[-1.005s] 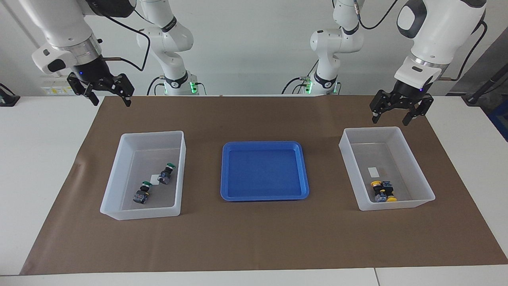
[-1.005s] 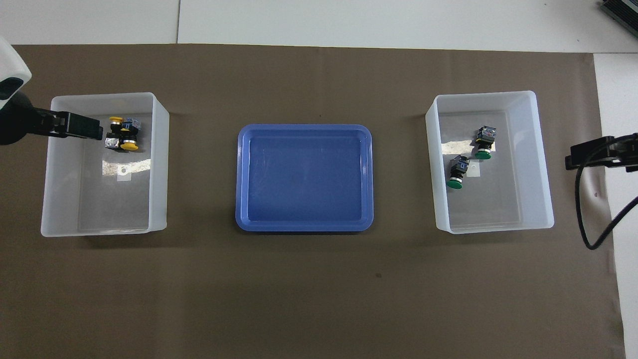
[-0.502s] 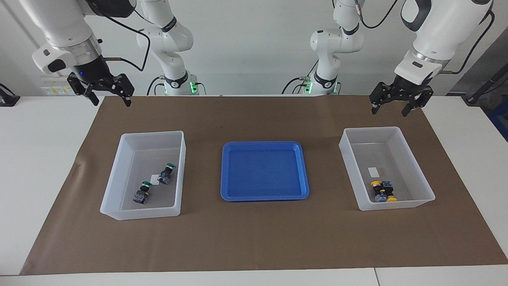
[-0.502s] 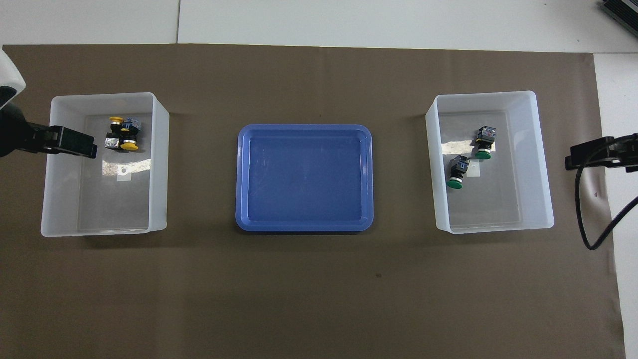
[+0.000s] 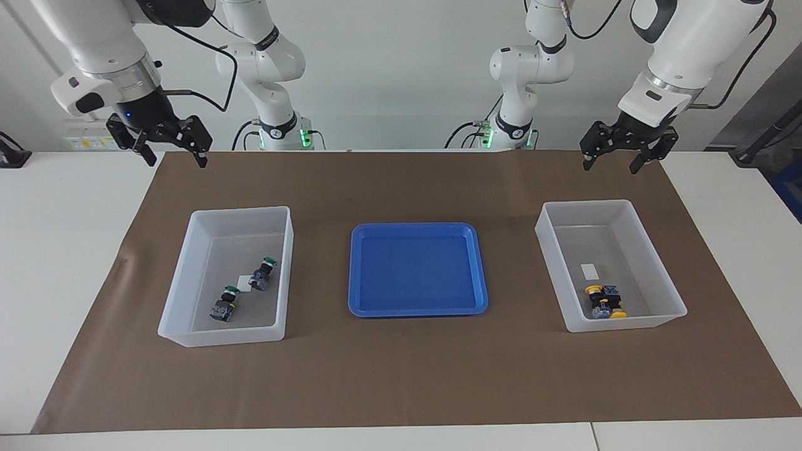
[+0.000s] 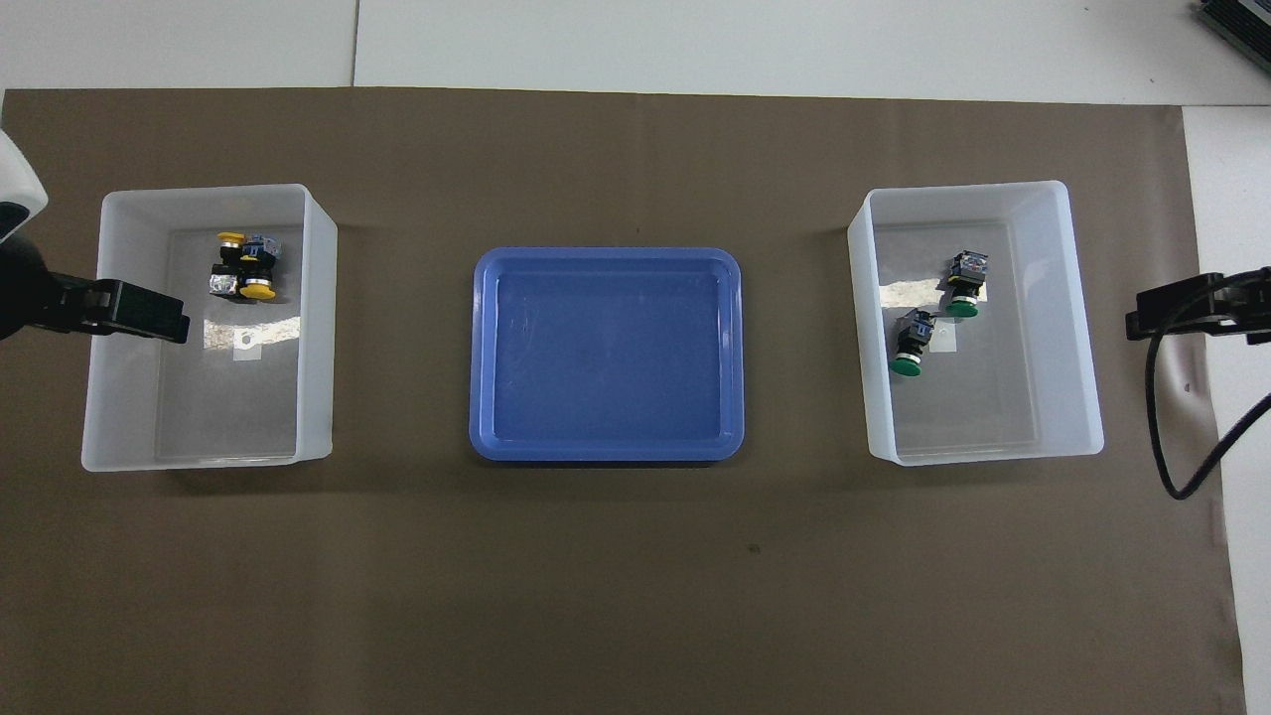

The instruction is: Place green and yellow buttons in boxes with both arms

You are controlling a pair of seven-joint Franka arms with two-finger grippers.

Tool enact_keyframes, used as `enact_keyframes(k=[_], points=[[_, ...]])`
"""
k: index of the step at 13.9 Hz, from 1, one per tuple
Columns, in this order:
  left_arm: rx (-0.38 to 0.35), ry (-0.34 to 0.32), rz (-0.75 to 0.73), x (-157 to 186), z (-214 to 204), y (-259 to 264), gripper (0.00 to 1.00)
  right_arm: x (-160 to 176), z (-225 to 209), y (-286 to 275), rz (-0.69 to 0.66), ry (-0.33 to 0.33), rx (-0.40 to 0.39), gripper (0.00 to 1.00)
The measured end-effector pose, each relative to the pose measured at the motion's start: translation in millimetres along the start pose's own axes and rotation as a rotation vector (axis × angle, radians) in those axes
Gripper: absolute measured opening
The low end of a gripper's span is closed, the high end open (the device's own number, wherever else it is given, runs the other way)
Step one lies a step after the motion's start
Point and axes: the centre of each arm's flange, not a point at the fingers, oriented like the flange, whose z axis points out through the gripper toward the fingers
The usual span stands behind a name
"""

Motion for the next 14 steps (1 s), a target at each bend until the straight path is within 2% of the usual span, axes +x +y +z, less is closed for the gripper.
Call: enact_keyframes(k=[14], points=[[-0.001, -0.034, -0.013, -8.4, 0.9, -6.6, 1.0, -1.1, 0.3, -21.1, -0.039, 0.0, 0.0, 1.0]])
